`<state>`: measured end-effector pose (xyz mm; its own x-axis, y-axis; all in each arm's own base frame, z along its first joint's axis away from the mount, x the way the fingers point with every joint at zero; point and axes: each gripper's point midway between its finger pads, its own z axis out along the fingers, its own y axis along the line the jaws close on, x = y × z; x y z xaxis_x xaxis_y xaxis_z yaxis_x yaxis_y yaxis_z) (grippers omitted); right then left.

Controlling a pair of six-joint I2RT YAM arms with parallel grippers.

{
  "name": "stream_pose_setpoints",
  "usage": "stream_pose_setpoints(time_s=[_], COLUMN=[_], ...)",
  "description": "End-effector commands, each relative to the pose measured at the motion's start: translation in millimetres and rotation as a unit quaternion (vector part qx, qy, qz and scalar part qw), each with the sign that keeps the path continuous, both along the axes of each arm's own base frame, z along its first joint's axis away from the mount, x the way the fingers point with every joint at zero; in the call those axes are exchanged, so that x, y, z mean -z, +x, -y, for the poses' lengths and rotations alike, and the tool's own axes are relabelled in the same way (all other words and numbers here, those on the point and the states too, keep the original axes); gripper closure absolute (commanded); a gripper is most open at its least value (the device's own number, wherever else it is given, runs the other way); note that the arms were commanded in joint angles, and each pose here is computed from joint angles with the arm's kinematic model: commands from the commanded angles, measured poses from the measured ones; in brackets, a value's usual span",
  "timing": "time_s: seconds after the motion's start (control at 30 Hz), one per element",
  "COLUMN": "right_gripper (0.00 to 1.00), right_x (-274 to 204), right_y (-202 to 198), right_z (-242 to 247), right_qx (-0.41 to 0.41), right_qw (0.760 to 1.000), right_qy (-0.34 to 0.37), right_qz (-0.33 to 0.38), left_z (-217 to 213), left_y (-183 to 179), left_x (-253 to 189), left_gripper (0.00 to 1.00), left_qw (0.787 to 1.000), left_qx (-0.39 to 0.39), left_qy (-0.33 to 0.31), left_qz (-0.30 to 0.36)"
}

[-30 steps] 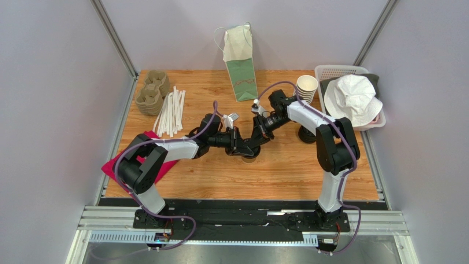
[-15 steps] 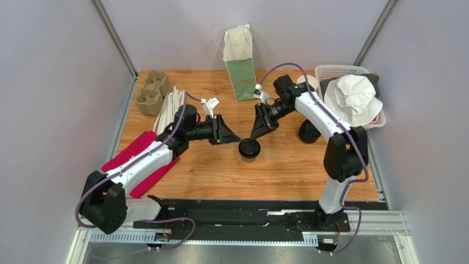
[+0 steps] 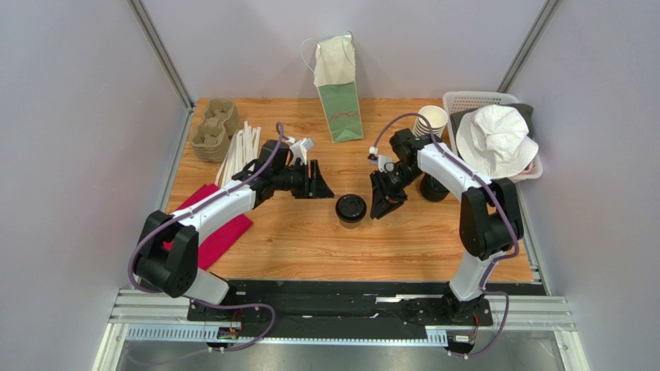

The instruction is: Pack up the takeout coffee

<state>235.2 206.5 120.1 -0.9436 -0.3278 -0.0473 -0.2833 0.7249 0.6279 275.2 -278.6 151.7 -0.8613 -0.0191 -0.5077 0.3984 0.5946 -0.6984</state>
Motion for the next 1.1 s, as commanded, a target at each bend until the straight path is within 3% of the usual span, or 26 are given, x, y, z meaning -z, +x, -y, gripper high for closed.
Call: stream_pose_setpoints(time_s=[0.0, 0.37, 0.77, 1.07], right_gripper=[0.74, 0.77, 0.77, 0.76], right_x=[15.7, 17.6, 17.6, -11.2], right_y=[22.7, 66.6, 87.4, 101.1], right_z=[-0.6, -24.3, -65.5, -95.6], right_qx=[-0.005, 0.006, -0.013, -0.036], right_qw=[1.0, 0.999, 0.999, 0.994], right_qy=[-0.022, -0.001, 0.031, 0.066], right_qz=[0.022, 0.041, 0.042, 0.076], left_z=[5.0, -12.5, -47.5, -53.9], left_y=[20.8, 26.1, 27.7, 5.8], left_x=[-7.0, 11.6, 13.9, -21.3], left_gripper=[0.48, 0.5, 0.5, 0.49], left_qw=[0.999, 0.998, 0.996, 0.996], left_qx=[-0.014, -0.056, -0.091, -0.033], left_qy=[-0.01, 0.002, -0.009, -0.016], left_qz=[0.046, 0.023, 0.004, 0.081])
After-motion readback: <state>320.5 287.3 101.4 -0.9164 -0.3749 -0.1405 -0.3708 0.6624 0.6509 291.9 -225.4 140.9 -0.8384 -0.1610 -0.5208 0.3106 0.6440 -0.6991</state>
